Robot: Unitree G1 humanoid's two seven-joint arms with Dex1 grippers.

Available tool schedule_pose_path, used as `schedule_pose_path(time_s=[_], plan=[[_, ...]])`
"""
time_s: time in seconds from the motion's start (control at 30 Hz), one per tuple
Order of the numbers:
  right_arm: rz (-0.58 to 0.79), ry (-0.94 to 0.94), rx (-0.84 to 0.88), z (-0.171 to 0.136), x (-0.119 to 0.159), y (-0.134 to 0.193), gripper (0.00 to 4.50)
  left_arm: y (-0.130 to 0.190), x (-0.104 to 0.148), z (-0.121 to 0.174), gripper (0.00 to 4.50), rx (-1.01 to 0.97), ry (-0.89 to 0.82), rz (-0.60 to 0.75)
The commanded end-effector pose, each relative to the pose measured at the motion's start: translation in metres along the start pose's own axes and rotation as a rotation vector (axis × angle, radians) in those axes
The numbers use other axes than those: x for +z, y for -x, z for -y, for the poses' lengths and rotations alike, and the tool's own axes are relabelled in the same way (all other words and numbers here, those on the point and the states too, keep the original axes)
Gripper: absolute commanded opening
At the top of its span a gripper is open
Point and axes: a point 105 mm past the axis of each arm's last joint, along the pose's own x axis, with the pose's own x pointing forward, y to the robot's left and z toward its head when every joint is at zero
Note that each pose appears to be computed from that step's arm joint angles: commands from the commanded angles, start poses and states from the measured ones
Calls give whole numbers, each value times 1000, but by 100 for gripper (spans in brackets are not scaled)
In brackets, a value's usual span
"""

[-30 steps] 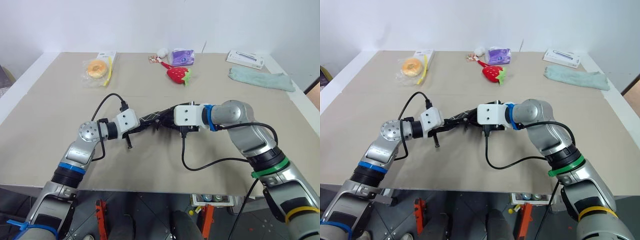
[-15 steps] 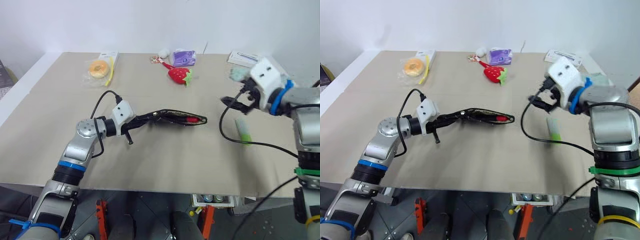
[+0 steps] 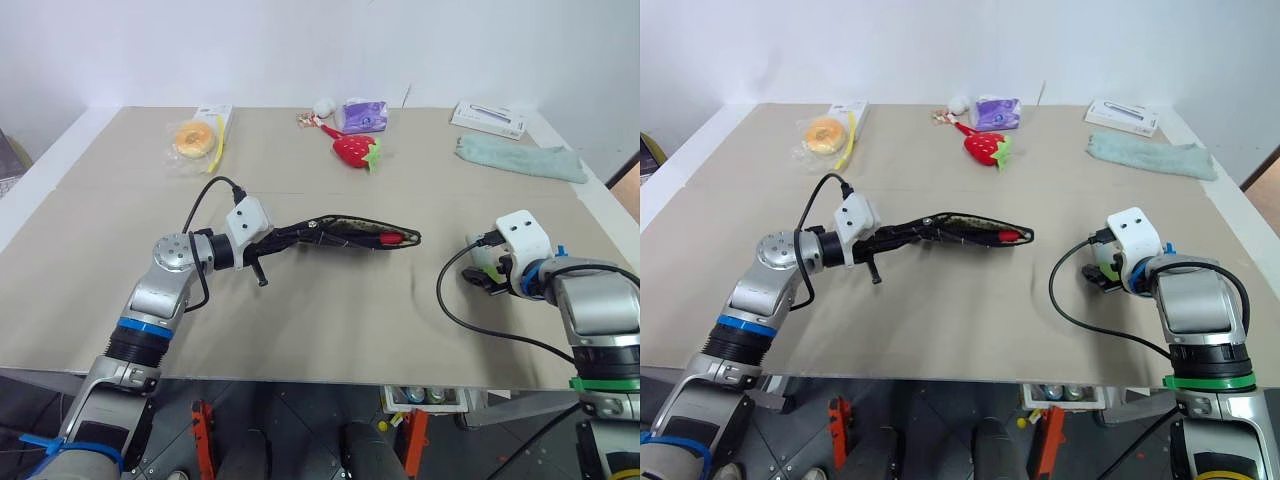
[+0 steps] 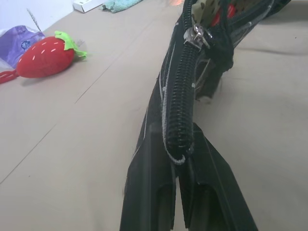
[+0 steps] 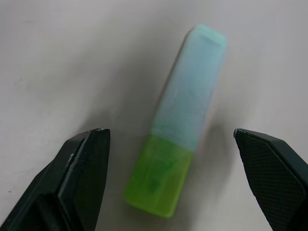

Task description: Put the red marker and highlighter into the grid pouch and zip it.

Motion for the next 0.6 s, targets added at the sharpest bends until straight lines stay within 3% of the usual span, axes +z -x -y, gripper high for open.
schedule_pose_path(time_s=[0.03,0.1,0.17,0.27,0.33,0.5,0.6], plan=[[12,-43,-40,13,1,3,269,2,19,-8,0,14,-39,50],[45,-48,-30,14,9,6,168,2,19,-8,0,16,-40,50],[190,5,-16,15,36,14,99,2,18,-8,0,18,-40,49],[503,260,132,-11,92,54,99,1,17,-7,0,14,-40,45],[590,349,261,-32,106,79,99,0,16,-5,0,8,-39,41],[608,539,469,-69,116,117,99,-1,15,-5,0,4,-40,37],[486,661,536,-90,103,113,99,-3,16,-4,0,2,-42,39]])
